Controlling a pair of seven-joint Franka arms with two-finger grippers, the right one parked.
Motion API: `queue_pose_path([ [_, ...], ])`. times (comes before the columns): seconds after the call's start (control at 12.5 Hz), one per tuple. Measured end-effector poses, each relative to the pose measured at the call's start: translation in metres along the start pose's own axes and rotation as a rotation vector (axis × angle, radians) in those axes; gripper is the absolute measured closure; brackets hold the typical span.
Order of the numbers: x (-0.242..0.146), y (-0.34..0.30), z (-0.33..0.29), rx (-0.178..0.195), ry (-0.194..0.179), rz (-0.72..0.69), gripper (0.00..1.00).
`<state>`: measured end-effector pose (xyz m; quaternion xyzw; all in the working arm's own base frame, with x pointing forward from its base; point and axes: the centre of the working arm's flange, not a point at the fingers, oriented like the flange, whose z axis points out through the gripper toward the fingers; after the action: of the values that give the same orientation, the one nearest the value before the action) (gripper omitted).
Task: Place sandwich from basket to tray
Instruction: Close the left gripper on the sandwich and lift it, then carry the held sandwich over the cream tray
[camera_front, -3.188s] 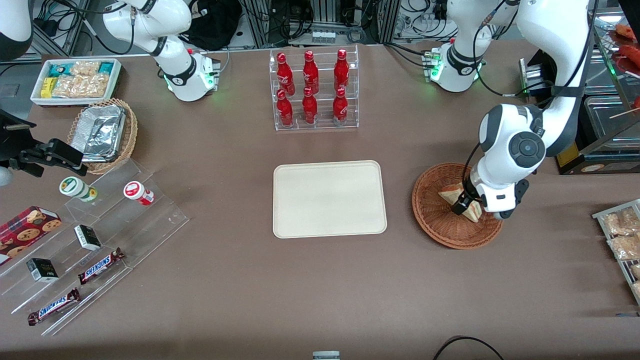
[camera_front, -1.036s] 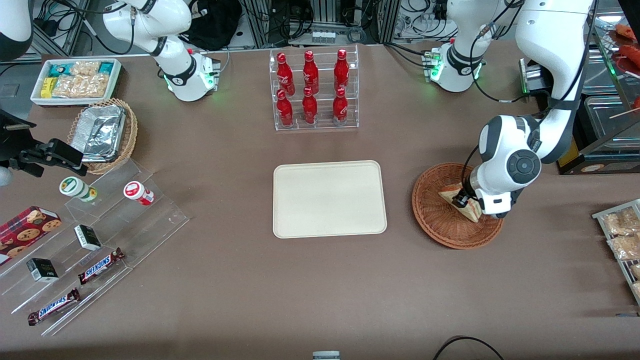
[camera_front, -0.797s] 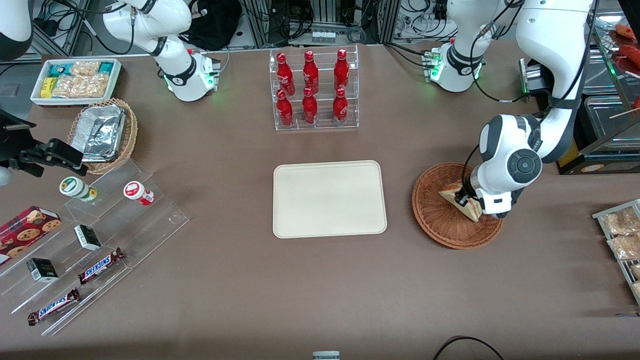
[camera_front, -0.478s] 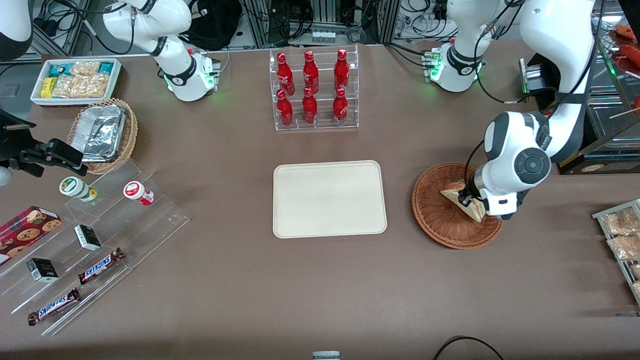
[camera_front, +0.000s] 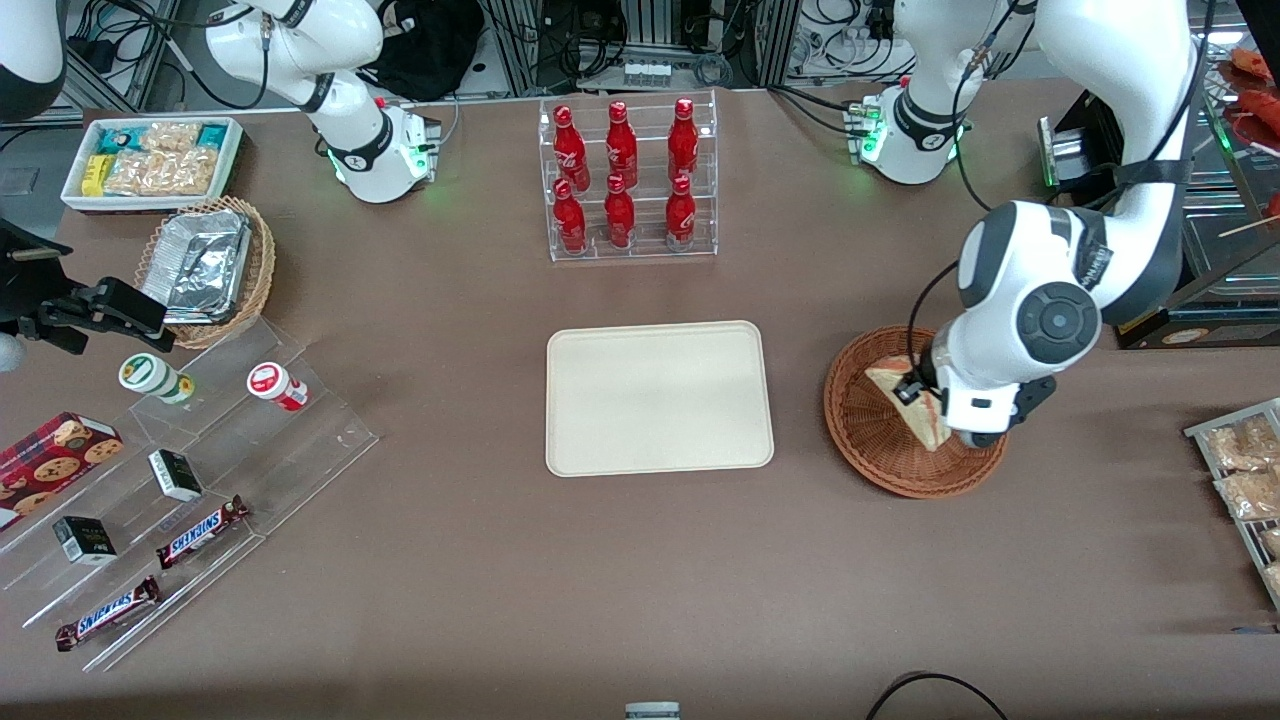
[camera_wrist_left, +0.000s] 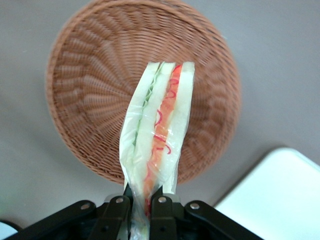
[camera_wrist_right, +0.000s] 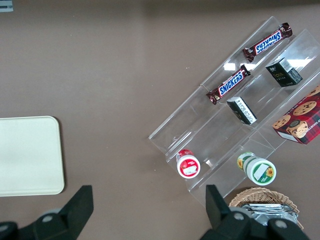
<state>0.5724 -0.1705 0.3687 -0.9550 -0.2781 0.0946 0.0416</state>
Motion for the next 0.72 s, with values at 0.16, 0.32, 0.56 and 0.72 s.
queue_pose_path([
  [0.16, -0.030, 0.030, 0.003, 0.006, 0.002, 0.125, 0.86],
  [0.32, -0.059, 0.062, 0.010, 0.015, 0.005, 0.260, 0.86],
  [0.56, -0.096, 0.113, 0.022, 0.017, 0.012, 0.385, 0.86],
  [0.72, -0.122, 0.147, 0.037, 0.004, 0.024, 0.429, 0.86],
])
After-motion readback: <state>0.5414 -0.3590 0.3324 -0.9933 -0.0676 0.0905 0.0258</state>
